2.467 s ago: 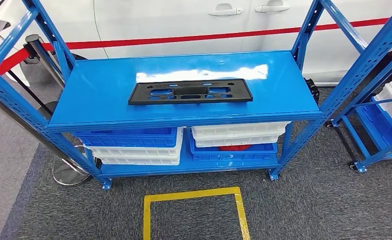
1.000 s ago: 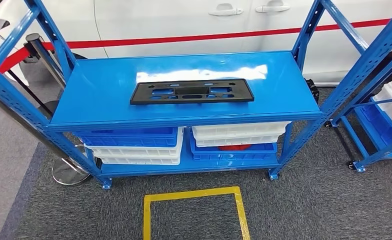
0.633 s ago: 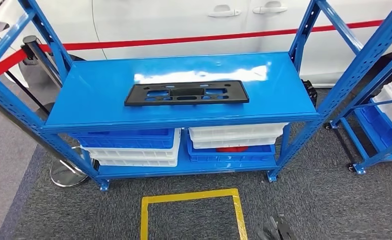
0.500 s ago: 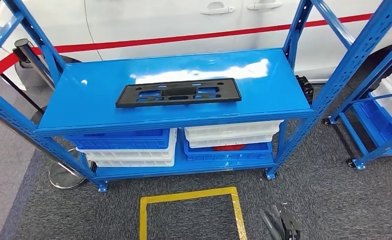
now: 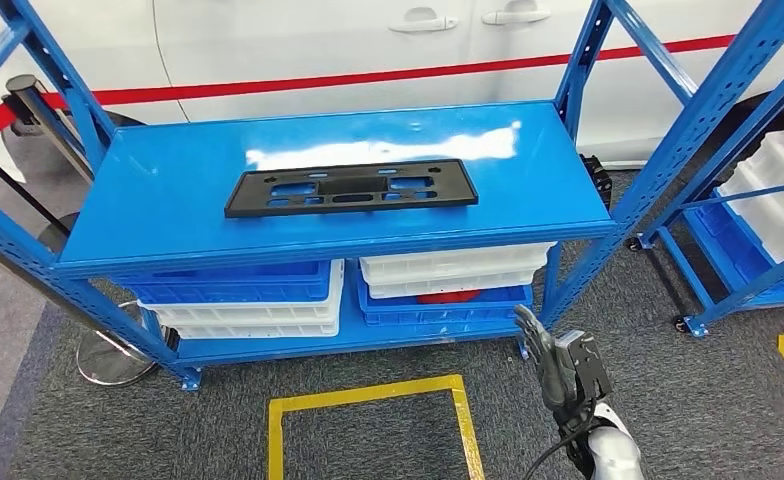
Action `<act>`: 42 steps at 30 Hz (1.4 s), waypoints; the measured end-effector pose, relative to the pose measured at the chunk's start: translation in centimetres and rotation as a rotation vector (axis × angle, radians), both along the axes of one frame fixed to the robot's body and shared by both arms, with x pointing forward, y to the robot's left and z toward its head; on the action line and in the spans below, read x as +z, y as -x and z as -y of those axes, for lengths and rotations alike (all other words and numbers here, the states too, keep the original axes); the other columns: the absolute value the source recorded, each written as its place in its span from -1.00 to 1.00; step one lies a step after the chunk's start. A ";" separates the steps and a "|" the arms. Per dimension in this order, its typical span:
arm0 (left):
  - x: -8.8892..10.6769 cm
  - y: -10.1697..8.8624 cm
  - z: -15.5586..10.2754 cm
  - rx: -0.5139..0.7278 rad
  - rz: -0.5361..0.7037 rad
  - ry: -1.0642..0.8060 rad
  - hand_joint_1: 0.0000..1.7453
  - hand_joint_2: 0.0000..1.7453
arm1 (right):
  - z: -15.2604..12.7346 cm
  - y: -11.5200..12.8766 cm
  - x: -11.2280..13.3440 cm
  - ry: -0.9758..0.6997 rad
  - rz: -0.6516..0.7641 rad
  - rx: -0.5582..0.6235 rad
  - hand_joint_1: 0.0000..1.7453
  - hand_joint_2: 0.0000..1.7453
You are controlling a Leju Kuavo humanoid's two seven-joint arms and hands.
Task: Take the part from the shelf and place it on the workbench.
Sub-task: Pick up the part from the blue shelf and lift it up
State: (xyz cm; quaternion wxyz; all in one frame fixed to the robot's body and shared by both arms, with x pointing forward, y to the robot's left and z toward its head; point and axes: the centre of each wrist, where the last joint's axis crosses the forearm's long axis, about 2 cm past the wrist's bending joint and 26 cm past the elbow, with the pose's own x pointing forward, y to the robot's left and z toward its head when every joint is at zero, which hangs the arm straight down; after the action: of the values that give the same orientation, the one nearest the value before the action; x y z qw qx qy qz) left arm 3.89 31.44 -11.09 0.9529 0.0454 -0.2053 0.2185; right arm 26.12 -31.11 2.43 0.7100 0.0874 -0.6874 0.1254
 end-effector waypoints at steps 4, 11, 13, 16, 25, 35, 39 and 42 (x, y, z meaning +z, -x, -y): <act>0.0 -0.1 0.3 0.021 0.001 0.008 -1.00 -1.00 | -1.0 -2.0 3.5 -0.046 0.182 0.063 -1.00 -1.00; 0.0 -0.1 1.1 0.065 -0.001 0.026 -1.00 -1.00 | -3.4 -4.1 10.1 -0.140 0.492 0.200 -1.00 -1.00; 0.0 -0.1 1.2 0.079 0.001 0.030 -1.00 -1.00 | -4.2 -4.4 12.0 -0.171 0.577 0.243 -1.00 -1.00; 0.0 -0.2 1.3 0.099 0.003 0.033 -1.00 -1.00 | -5.4 -4.6 14.8 -0.219 0.702 0.315 -1.00 -1.00; -0.1 0.6 2.0 0.169 -0.011 0.048 -1.00 -1.00 | -9.4 -3.2 21.8 -0.410 1.017 0.560 -1.00 -1.00; -0.1 0.2 2.1 0.173 0.000 0.029 -1.00 -1.00 | -10.8 -0.8 24.9 -0.522 1.176 0.681 -1.00 -1.00; -0.1 0.3 2.1 0.166 -0.009 0.021 -1.00 -1.00 | -10.8 -0.5 24.9 -0.524 1.184 0.683 -1.00 -1.00; -0.1 0.3 2.3 0.163 -0.016 0.022 -1.00 -1.00 | -10.7 -0.3 24.7 -0.520 1.181 0.683 -1.00 -1.00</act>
State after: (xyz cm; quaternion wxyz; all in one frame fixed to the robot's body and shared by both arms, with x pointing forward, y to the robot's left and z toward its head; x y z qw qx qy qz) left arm 3.60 29.17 -11.21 0.9340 0.0533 -0.1911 0.2970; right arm 26.45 -20.41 27.17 0.0984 0.3808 -0.8977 0.1987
